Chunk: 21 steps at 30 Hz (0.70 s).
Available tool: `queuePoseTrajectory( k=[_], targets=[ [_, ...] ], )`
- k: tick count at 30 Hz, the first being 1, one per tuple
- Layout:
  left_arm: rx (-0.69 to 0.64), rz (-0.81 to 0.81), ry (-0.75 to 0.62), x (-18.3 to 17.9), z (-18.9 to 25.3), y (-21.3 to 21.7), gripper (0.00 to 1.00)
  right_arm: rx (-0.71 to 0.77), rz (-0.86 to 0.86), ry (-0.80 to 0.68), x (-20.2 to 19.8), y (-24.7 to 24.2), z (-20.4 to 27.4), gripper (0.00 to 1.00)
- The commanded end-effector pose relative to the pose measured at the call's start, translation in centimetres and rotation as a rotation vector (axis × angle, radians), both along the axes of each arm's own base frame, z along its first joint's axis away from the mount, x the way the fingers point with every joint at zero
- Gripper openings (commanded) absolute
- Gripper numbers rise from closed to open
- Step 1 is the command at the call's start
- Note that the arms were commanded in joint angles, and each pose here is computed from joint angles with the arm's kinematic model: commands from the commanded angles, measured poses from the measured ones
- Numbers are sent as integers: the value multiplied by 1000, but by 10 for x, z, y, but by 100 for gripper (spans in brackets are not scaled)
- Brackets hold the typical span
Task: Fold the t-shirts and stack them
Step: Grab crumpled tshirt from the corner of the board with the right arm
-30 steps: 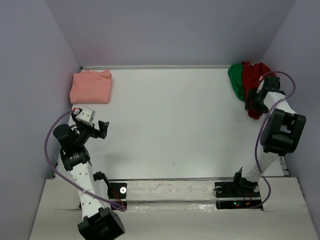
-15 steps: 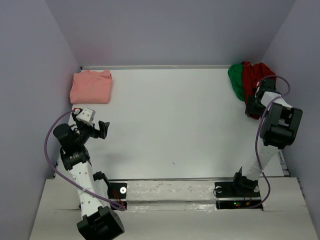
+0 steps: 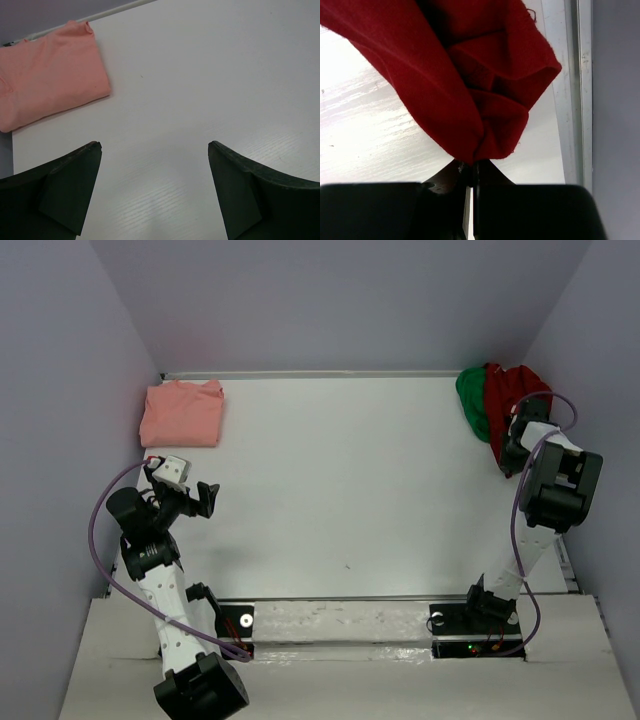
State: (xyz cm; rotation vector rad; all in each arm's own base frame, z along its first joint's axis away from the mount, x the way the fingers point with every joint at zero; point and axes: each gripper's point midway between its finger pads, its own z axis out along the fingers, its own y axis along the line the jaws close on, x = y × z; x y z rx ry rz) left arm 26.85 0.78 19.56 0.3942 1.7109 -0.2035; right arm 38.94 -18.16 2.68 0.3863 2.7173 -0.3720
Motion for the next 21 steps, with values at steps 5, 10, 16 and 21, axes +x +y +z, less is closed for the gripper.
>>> queuePoseTrajectory(
  k=[5,10,16,21],
  targets=[
    [34,-22,-61,1,17,-1,99,51,2,-63,9,6,32,0],
    [38,-19,-70,0,21,-1,99,130,60,-242,25,29,102,0],
    [44,-18,-88,-2,27,-3,99,147,186,-416,38,46,184,0],
    [48,-15,-91,-3,29,-3,99,126,293,-608,48,59,305,0]
  ],
)
